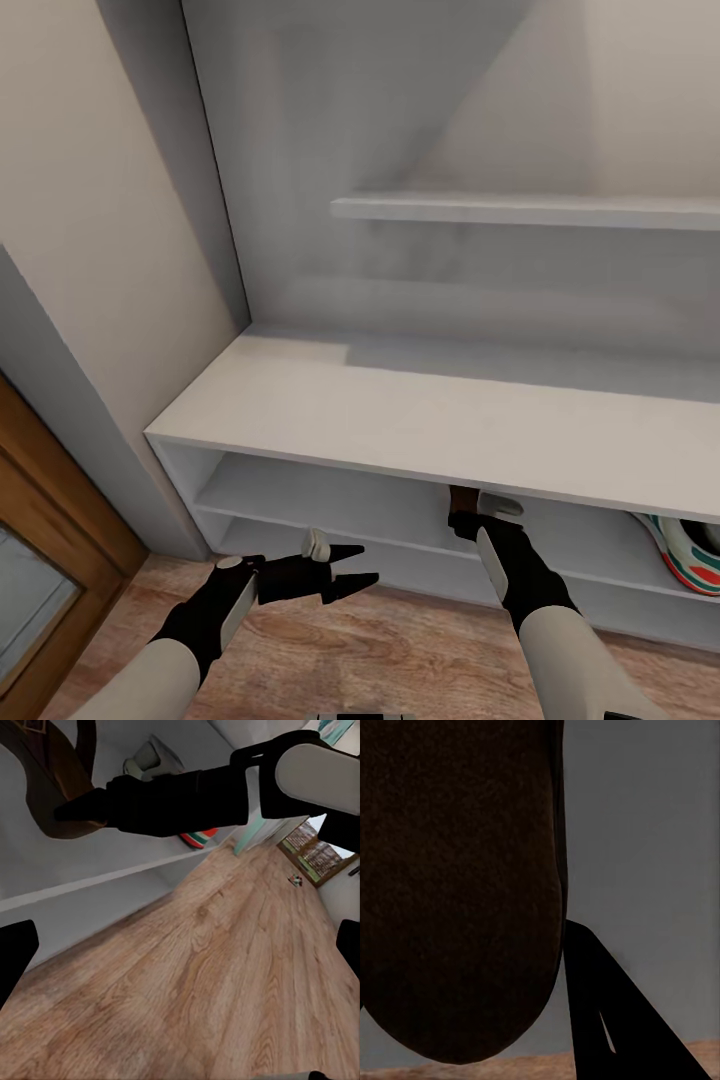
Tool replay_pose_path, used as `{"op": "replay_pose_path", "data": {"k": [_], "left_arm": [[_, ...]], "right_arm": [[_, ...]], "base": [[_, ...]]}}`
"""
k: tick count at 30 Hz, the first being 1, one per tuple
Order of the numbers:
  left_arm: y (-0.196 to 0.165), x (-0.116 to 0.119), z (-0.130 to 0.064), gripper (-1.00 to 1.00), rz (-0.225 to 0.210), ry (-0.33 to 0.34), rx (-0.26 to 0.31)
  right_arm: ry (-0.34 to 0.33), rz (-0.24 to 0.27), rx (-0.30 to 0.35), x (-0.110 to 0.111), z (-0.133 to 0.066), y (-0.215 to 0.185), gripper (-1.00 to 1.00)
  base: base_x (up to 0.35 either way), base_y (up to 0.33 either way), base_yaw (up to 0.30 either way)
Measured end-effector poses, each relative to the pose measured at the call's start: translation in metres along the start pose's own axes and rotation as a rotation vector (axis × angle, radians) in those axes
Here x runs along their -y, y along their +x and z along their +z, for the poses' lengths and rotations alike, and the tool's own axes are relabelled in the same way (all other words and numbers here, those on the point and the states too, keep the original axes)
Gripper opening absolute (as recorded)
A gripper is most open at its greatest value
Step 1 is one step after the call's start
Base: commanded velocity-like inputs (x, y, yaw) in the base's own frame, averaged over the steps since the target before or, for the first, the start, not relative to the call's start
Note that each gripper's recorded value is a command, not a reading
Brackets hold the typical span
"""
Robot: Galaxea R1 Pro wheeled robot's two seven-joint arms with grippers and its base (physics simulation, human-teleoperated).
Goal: Pick up the two gym shoes and the two sandals from the corridor floor and place them onto the hallstand (shoe rack) in the corridor, making sure they are on the rack and not on the floor. Arrange them so the two gym shoes are next to each other and the two sandals are next to each other.
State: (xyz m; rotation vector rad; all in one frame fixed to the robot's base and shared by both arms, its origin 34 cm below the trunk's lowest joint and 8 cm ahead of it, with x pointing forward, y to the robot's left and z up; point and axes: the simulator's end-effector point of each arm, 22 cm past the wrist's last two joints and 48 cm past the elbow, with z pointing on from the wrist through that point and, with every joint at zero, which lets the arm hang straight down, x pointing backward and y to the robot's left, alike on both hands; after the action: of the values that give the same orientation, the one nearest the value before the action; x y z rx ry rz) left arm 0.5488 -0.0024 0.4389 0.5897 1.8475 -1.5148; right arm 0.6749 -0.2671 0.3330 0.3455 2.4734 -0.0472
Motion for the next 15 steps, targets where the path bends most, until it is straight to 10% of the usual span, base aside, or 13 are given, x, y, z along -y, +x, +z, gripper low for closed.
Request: {"op": "replay_pose_path", "data": {"k": [15], "left_arm": [[0.0076, 0.0036, 0.0065, 1.00, -0.026, 0.010, -0.004]], "right_arm": [[0.000, 0.000, 0.001, 0.0000, -0.0001, -0.0004, -1.00]], "base": [[0.079, 0.000, 0.000]]}}
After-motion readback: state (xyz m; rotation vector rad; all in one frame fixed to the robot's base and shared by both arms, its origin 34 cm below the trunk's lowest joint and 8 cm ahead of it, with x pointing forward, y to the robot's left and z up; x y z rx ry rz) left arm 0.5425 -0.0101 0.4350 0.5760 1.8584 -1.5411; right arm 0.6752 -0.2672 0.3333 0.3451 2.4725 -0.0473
